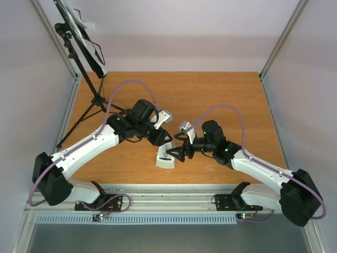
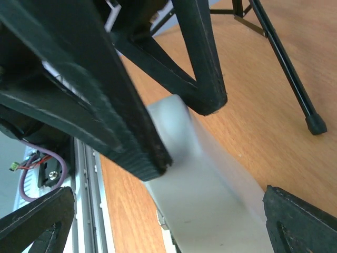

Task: Pack up the instrument practice props
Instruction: Hook the pendulum onto the metronome.

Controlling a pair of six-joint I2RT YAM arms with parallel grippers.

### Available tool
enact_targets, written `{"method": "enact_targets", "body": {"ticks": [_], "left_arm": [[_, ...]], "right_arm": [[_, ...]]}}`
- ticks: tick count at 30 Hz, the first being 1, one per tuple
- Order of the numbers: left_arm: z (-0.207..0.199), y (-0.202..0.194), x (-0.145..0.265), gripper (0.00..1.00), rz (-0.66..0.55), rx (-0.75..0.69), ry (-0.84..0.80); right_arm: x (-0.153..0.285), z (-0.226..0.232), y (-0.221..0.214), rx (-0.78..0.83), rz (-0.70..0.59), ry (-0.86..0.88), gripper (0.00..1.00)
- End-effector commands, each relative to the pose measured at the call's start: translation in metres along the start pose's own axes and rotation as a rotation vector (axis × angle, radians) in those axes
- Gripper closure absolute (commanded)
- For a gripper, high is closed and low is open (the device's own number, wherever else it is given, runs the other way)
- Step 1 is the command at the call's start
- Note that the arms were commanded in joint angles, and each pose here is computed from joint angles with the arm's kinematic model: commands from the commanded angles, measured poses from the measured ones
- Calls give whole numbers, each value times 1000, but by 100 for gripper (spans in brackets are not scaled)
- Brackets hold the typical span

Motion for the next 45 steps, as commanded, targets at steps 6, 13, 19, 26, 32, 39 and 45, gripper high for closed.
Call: {"method": "enact_targets", "body": {"ticks": [6,13,19,26,32,39,45], "left_arm": [[-1,-1,1,51,17,-20,20],[1,-2,1,51,21,-11,44],[2,-2,1,51,20,-11,52],[2,-1,2,51,17,-13,50],[0,-1,4,51,9,-15,49],[0,-1,4,51,9,-12,46],[1,-1,3,51,12,-12,45]], "right_arm": [[17,11,-7,-39,-36,-99,2],[18,11,-26,-3,-102,-376,2],[5,22,-28,89,-149,-506,3],[-13,29,-29,101,-195,-557,3],[-13,26,-26,75,-201,-602,3],[-9,27,-25,77,-198,-612,7],[-7,27,-22,69,-224,-622,7]]}}
Point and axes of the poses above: each gripper's point midway between its finger pads, its own x axis back along the fingers, its own z axis along the line the jaws close on, y = z × x, the point moved 7 cm from there along x, back along the fingers, and after that the axes turned 11 degrees about -x, right-handed, at the moved point
